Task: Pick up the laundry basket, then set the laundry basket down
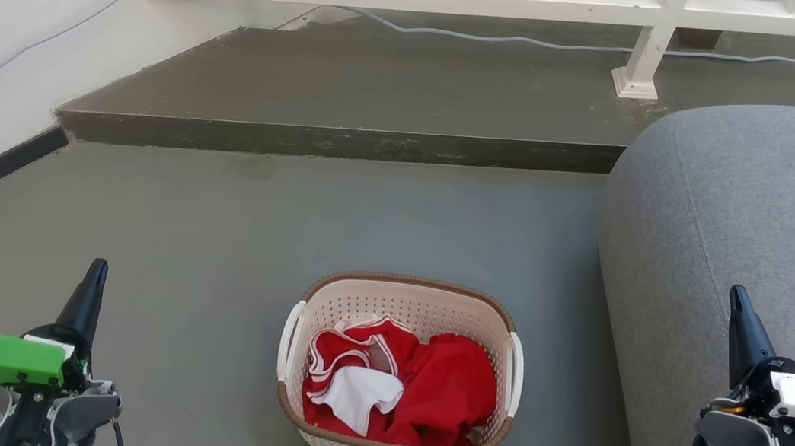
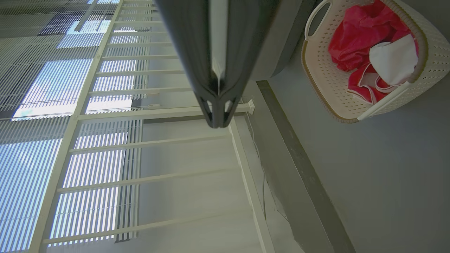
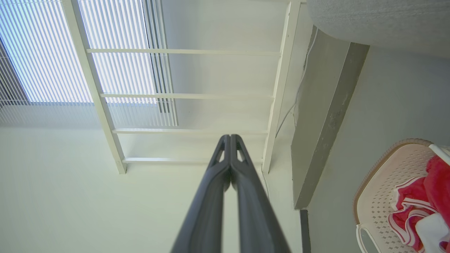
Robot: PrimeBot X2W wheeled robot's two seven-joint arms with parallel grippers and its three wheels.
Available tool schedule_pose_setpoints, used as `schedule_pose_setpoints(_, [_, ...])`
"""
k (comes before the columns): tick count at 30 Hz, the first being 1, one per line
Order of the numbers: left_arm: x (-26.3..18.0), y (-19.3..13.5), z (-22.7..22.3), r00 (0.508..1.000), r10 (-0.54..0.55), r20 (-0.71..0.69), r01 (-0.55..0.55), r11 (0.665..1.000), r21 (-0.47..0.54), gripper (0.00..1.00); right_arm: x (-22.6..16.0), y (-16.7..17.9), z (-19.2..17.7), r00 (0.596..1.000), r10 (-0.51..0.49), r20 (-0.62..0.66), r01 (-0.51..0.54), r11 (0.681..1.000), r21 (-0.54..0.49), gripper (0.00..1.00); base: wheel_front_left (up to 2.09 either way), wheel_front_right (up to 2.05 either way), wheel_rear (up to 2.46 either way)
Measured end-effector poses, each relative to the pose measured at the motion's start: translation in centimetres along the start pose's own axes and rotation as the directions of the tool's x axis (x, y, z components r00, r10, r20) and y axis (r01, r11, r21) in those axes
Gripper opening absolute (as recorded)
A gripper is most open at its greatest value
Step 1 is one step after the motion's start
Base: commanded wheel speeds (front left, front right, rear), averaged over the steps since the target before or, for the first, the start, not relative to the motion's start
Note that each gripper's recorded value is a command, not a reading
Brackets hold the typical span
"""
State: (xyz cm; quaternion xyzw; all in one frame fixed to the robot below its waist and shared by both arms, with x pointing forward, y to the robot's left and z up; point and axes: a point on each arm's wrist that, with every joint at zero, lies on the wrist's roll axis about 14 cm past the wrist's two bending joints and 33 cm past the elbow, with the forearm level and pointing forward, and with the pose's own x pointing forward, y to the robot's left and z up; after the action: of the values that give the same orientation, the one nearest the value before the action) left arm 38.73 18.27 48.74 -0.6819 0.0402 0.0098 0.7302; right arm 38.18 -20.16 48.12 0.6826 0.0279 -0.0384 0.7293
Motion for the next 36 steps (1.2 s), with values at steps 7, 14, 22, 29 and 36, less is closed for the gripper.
schedule_pose_setpoints(7, [-0.27,-0.11,0.62,1.0,-0.009,0.016,0.01,0.997,-0.073,0.0,0.0,0.37,0.29,1.0,0.015,0.007,-0.016,0.997,0.075,0.0,0.0,0.0,0.0])
schedule_pose_setpoints(14, [-0.27,-0.12,0.6,1.0,-0.009,0.016,0.011,0.997,-0.074,0.0,0.0,0.36,0.28,1.0,0.015,0.008,-0.016,0.997,0.076,0.0,0.0,0.0,0.0])
schedule_pose_setpoints(22, [-0.27,-0.13,0.6,1.0,-0.01,0.016,0.011,0.997,-0.074,0.0,-0.01,0.36,0.27,1.0,0.015,0.008,-0.016,0.997,0.077,0.0,0.0,0.0,0.0])
schedule_pose_setpoints(29, [-0.26,-0.15,0.6,1.0,-0.01,0.016,0.012,0.997,-0.074,0.0,0.0,0.37,0.26,1.0,0.016,0.008,-0.016,0.997,0.077,0.0,0.0,0.0,0.0])
schedule_pose_setpoints(36, [-0.26,-0.16,0.6,1.0,-0.011,0.017,0.012,0.997,-0.074,0.0,-0.01,0.37,0.26,1.0,0.016,0.008,-0.016,0.997,0.077,0.0,0.0,0.0,0.0])
